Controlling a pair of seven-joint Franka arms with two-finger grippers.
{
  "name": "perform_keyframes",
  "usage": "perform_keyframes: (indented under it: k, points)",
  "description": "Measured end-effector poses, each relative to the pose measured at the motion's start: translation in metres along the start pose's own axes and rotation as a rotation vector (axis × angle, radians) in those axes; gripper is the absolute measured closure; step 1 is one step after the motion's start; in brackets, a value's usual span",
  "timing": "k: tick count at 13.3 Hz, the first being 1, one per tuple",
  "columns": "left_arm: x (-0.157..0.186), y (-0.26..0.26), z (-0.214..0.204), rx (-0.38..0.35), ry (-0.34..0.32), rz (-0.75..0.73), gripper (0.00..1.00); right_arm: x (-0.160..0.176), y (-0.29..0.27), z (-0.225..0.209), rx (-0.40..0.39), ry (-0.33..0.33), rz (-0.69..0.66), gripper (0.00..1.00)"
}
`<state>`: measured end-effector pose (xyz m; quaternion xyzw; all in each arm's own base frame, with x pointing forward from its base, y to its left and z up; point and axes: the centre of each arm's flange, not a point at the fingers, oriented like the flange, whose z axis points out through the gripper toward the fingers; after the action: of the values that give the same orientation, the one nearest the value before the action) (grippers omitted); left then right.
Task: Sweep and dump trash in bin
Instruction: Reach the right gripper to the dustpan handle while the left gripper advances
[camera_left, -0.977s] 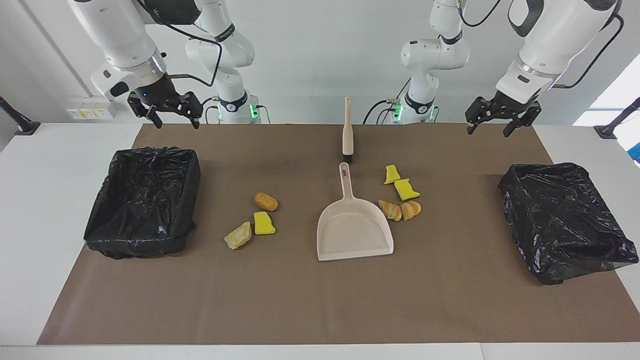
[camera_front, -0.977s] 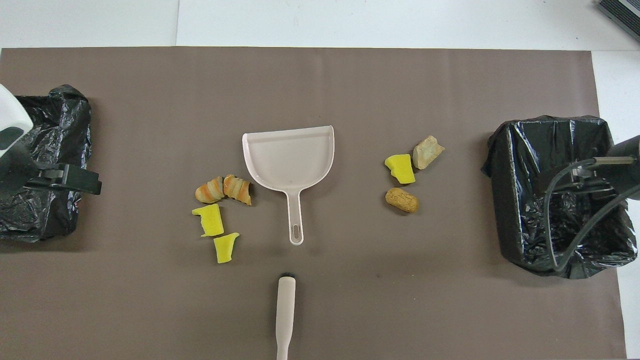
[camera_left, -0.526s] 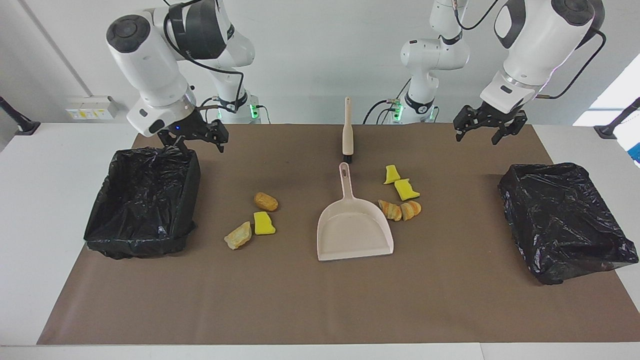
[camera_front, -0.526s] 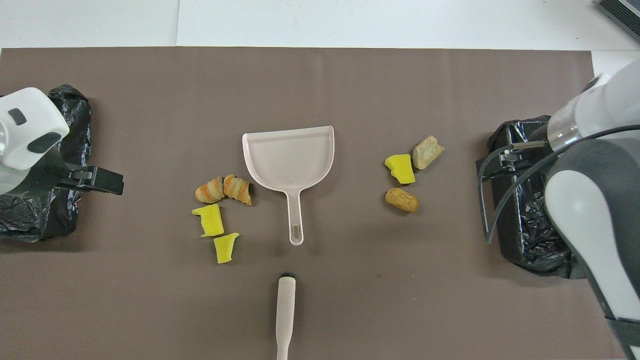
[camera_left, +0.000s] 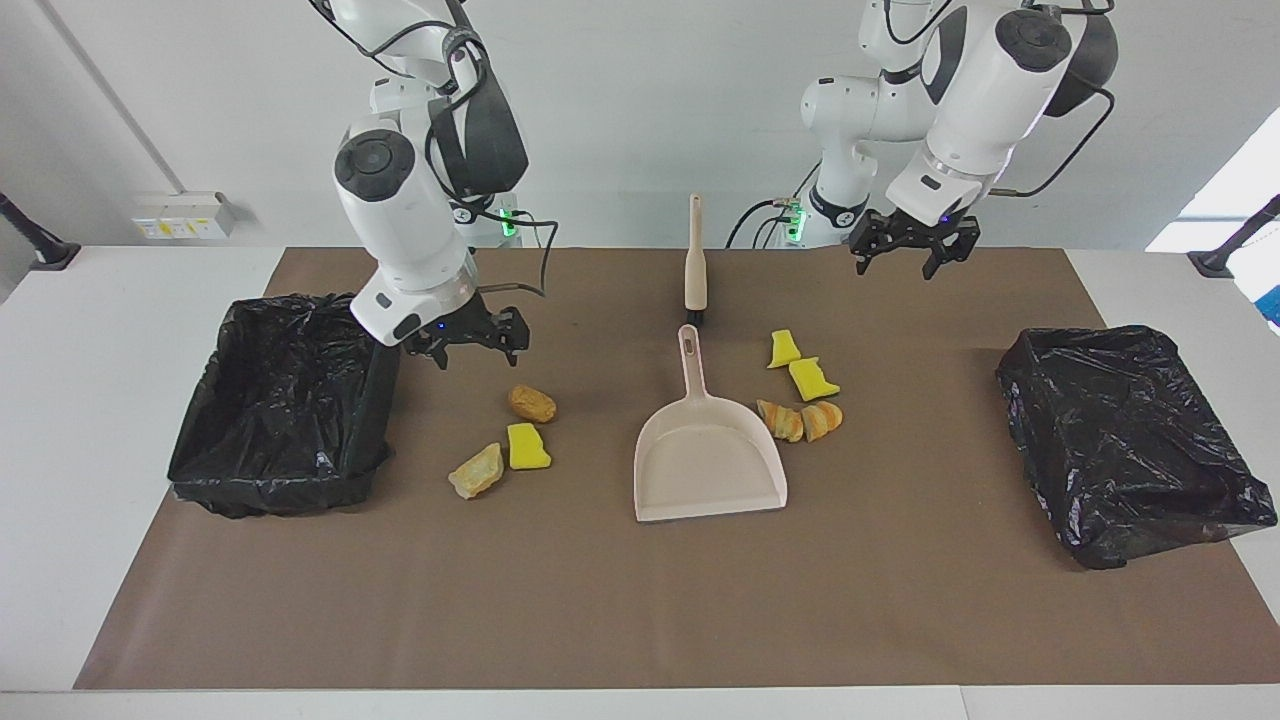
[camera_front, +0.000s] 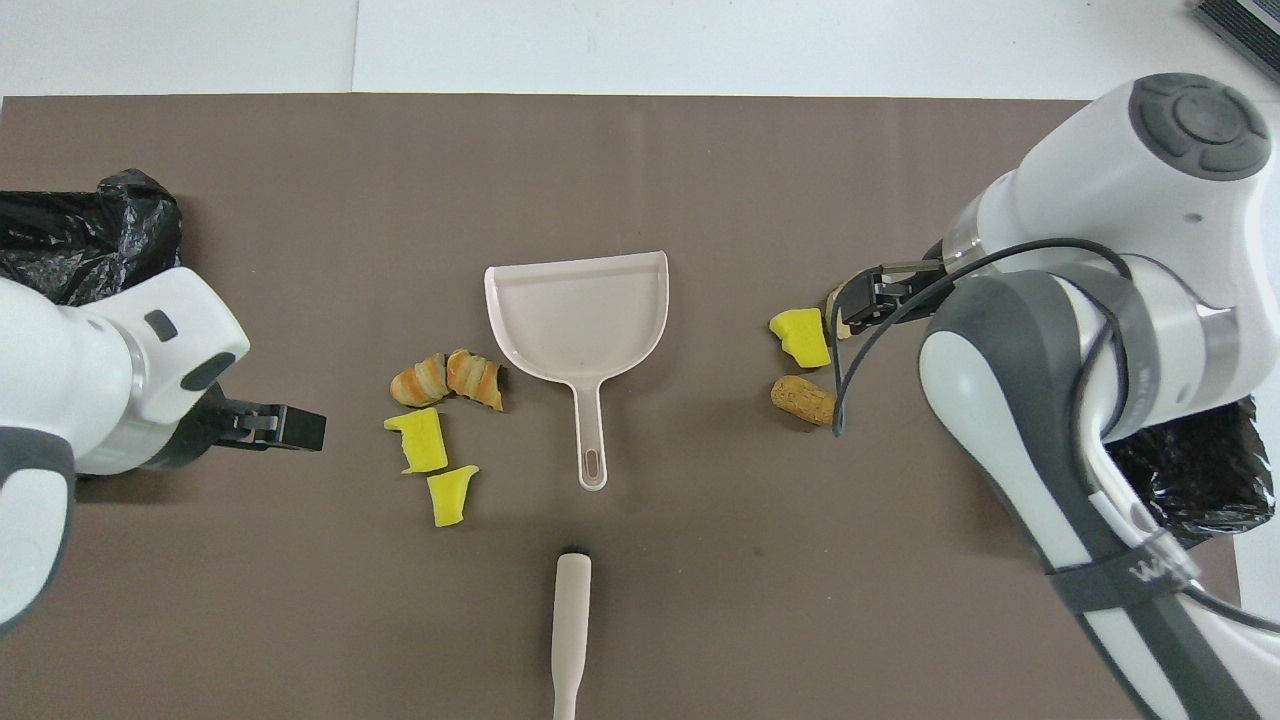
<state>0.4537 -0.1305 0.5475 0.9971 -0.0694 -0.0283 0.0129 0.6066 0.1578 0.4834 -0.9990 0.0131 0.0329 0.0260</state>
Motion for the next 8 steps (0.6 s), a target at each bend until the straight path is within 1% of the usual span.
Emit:
perform_keyframes:
  k: [2,5,8]
  points:
    - [-0.014,-0.001,0.001,-0.007,0.018,-0.002,0.0,-0.003,-0.027,0.009,0.002,0.005,0.031,0.0]
    - [-0.01,-0.004,0.001,-0.019,0.065,-0.011,0.0,-0.011,-0.078,0.023,0.017,0.034,0.071,0.0]
    - [-0.003,-0.004,0.004,-0.024,0.082,-0.026,0.0,-0.018,-0.124,0.041,0.057,0.052,0.11,0.0]
